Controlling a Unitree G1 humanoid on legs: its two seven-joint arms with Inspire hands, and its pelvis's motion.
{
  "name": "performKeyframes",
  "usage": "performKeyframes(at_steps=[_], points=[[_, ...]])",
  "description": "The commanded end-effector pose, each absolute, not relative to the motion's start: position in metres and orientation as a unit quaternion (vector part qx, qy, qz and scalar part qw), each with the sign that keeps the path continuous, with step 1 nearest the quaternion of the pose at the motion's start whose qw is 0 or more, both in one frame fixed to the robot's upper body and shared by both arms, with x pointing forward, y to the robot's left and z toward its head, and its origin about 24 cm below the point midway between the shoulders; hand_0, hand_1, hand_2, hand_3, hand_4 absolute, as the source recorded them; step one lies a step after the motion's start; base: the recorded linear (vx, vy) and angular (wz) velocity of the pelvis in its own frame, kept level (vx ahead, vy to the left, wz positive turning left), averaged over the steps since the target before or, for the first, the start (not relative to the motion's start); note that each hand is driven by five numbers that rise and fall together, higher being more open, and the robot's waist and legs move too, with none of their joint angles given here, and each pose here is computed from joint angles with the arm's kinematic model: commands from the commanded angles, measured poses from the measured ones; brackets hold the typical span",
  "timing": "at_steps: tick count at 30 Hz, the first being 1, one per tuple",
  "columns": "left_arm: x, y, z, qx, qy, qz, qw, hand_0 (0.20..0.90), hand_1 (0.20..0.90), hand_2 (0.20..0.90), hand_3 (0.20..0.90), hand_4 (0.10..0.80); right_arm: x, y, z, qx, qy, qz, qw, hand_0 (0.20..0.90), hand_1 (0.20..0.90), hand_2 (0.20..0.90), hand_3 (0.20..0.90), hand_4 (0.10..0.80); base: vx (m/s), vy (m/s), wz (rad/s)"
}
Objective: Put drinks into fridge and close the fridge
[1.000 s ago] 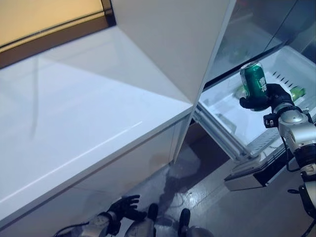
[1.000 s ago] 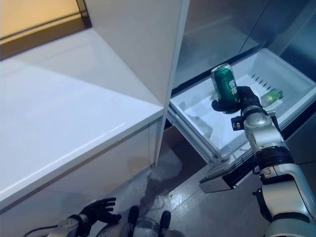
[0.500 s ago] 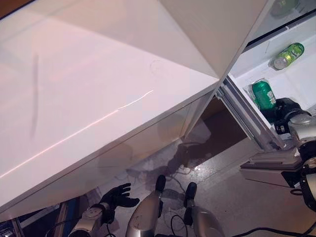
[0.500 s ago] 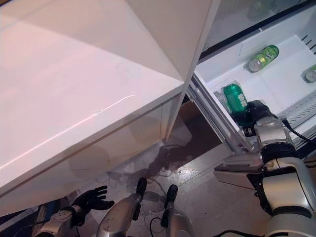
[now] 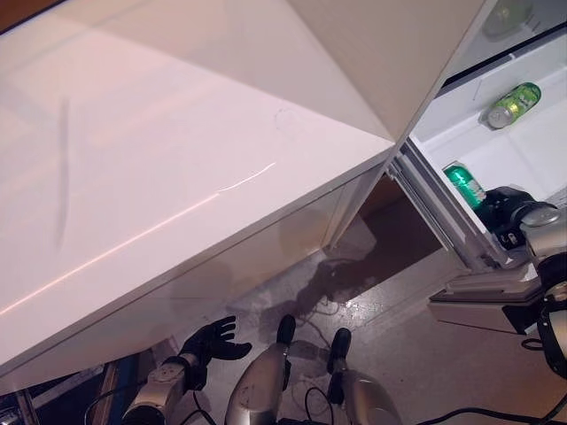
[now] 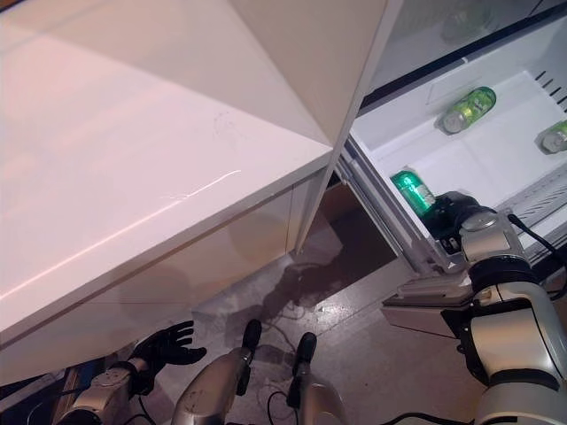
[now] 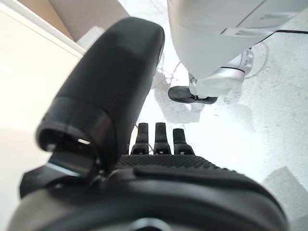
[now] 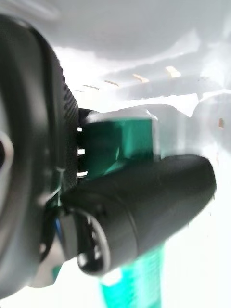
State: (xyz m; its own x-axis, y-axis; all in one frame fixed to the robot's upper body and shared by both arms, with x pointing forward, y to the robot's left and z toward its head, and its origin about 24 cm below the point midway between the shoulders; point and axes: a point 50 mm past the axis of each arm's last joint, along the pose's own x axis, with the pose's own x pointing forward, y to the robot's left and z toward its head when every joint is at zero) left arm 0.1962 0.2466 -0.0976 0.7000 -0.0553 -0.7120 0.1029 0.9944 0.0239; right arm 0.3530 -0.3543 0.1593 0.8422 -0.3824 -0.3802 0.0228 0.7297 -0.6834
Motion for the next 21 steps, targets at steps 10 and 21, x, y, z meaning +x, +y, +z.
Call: performKeyframes(at_steps=[10, 21], points=[[0.157, 0.268, -0.111, 0.074, 0.430, -0.025, 0.899, 0.900, 0.900, 0.900, 0.900, 0.800, 0.343, -0.336, 0.284, -0.269, -0.080, -0.141, 0.949, 0.900, 0.900, 0.900, 0.900, 0.800, 0.020, -0.003, -0.08], [0.122, 0.258, -0.135, 0.064, 0.487, -0.013, 0.871, 0.900, 0.900, 0.900, 0.900, 0.800, 0.295, -0.348, 0.250, -0.077, -0.253, -0.262, 0.928, 0.900, 0.900, 0.900, 0.900, 0.800, 0.029, 0.028, -0.17]])
